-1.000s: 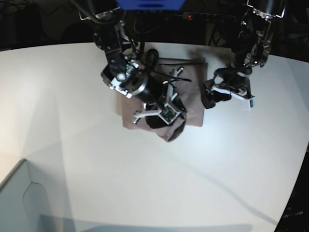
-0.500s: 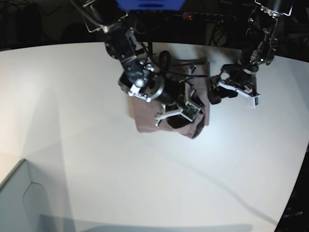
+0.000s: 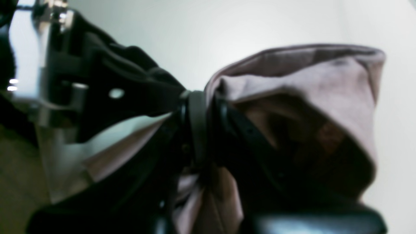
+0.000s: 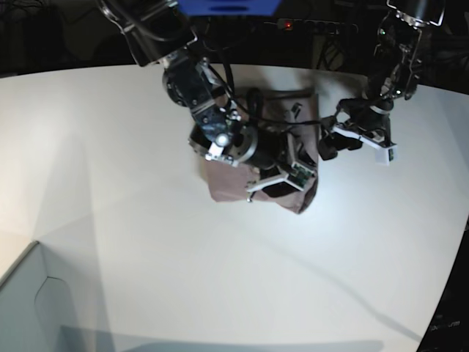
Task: Layout the t-shirt on the table in an organized manner, then fold the t-shirt properly
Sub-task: 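Fold the bundle's end held by the right gripper over toward the left gripper, then release the right gripper and press the folded shirt flat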
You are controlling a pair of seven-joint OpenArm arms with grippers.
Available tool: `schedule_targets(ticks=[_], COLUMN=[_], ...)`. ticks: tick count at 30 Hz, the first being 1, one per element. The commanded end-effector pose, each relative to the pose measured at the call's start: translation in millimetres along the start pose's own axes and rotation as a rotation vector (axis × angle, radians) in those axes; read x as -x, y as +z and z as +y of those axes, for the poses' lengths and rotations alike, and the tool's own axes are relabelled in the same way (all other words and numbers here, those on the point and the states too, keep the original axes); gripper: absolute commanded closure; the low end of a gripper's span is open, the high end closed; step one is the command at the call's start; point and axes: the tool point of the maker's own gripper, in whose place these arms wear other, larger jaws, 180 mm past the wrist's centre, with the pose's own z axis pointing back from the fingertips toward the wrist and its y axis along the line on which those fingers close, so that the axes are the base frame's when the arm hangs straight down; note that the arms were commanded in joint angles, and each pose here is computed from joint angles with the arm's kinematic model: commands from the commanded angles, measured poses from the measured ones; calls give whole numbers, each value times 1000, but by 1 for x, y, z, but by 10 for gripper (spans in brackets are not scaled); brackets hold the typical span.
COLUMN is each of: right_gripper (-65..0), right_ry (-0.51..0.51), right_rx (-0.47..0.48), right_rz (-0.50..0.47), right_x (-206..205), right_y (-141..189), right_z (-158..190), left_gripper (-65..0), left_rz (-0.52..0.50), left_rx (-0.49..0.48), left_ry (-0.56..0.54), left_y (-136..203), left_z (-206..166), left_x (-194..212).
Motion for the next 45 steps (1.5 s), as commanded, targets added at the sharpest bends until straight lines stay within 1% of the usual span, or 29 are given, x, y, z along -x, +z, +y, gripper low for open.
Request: schedule_targets(ticks=[1, 2, 4, 8, 10, 12, 14, 18, 20, 24, 27, 33, 39, 42, 45], right_gripper=[0, -23, -91, -244, -293, -321, -327, -327, -327, -326, -325, -325, -329, -329, -327], right_ry=[5, 5, 6, 9, 19, 29, 29, -4, -31, -96, -122, -192, -263, -253, -227], right_rx=[6, 6, 5, 12, 27, 45, 87, 184, 222, 238, 222, 145, 69, 18, 13], right_rz=[-72, -72, -70, -83, -108, -148, -194, -239, -241, -201, -160, -59, 32, 60, 58], right_x=[-25, -25, -24, -29, -38, -52, -65, -71, -65, -40, -20, 25, 63, 72, 71], right_y=[-2, -2, -2, 0, 5, 13, 28, 57, 70, 78, 80, 64, 47, 43, 51], right_z=[-3, -3, -3, -4, -7, -6, -12, -27, -31, -22, -9, 19, 46, 64, 68], left_gripper=[-439, -439, -439, -440, -440, -440, -440, -441, -442, -442, -442, -443, -443, -443, -443], left_rz=[28, 24, 23, 14, 14, 6, -6, -30, -53, -124, -179, -243, -240, -211, -184], left_rx=[-27, -25, -24, -32, -35, -49, -65, -99, -117, -141, -140, -75, -7, 44, 101], left_ry=[-2, -2, -3, -27, -31, -42, -41, -22, -10, 4, 5, -17, 44, 48, 44], left_y=[1, 0, -1, 4, 4, 7, 10, 23, 32, 50, 61, 66, 51, 40, 29], left_z=[7, 6, 5, 13, 14, 22, 29, 46, 54, 64, 63, 35, 3, -20, -47], left_x=[2, 0, 0, -10, -11, -18, -24, -28, -34, -56, -73, -96, -82, -70, -61])
